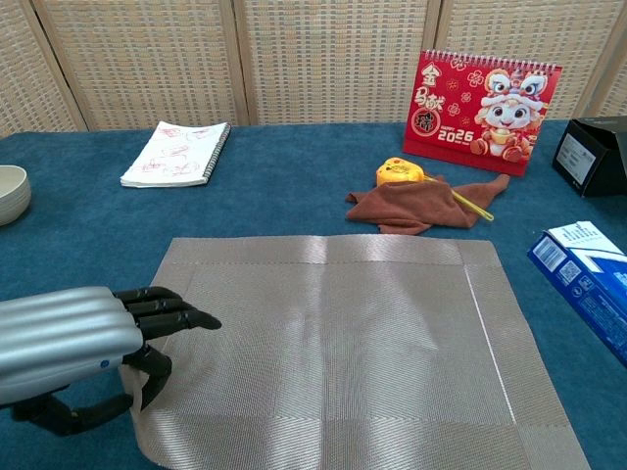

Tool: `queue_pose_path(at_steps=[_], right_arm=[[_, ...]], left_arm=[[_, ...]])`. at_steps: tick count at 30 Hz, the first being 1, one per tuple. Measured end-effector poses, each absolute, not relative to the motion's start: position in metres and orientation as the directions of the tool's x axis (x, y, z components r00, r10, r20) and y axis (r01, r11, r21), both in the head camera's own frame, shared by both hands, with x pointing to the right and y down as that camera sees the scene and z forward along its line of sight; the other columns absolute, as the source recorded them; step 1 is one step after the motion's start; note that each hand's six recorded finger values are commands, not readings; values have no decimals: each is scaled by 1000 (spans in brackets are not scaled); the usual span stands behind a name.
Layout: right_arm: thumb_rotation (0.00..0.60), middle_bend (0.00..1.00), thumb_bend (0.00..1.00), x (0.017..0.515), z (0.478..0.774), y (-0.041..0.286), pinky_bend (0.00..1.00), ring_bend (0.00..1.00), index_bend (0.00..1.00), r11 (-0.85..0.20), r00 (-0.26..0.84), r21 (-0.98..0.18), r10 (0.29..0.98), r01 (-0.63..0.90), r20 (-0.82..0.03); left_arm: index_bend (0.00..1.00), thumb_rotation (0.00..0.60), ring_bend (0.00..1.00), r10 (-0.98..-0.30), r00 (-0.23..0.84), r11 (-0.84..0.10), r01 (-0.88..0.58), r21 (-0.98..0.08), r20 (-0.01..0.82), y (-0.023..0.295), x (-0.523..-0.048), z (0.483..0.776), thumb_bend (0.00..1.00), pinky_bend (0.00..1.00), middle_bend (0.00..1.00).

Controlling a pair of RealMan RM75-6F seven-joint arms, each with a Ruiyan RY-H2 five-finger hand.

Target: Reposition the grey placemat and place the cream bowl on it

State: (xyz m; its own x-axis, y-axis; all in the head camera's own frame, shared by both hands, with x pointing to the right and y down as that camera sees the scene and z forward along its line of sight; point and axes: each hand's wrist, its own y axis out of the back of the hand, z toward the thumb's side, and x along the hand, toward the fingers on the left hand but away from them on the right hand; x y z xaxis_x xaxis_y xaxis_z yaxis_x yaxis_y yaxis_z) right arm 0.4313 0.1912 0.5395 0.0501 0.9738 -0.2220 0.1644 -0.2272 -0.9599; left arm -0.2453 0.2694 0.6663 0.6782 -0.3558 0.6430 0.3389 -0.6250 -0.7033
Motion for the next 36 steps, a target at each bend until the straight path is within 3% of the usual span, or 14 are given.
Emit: queue_pose_path(at_steps=[7,19,21,23,25,32,36], right_arm=[[600,0,0,430,539,192,0,0,0,-228,54,-960,973,163,-222],[600,0,0,430,539,192,0,0,0,-225,54,-961,974,162,-219],[600,0,0,430,539,192,0,0,0,-226,55,-961,974,161,-220],[600,0,0,430,539,193,0,0,0,-226,56,-961,974,161,-220],[600,0,0,429,539,193,0,0,0,-226,56,-961,974,160,-220],[600,0,0,429,539,193,0,0,0,-228,58,-960,973,160,-222],[600,0,0,428,539,194,0,0,0,-228,59,-961,973,160,-221]], left_arm=[[634,600,0,-310,671,-666,353,-657,674,283,-248,663,551,0,0],[622,600,0,-300,661,-673,364,-644,688,284,-251,664,552,0,0],[531,600,0,-299,658,-672,369,-642,691,284,-252,664,543,0,0],[213,600,0,-295,656,-670,376,-640,694,285,-254,664,423,0,0],[24,600,0,-291,657,-672,378,-637,695,285,-255,663,277,0,0],[0,600,0,-318,662,-687,332,-646,678,274,-262,650,44,0,0],[0,600,0,-361,662,-677,298,-673,657,264,-268,640,4,0,0]])
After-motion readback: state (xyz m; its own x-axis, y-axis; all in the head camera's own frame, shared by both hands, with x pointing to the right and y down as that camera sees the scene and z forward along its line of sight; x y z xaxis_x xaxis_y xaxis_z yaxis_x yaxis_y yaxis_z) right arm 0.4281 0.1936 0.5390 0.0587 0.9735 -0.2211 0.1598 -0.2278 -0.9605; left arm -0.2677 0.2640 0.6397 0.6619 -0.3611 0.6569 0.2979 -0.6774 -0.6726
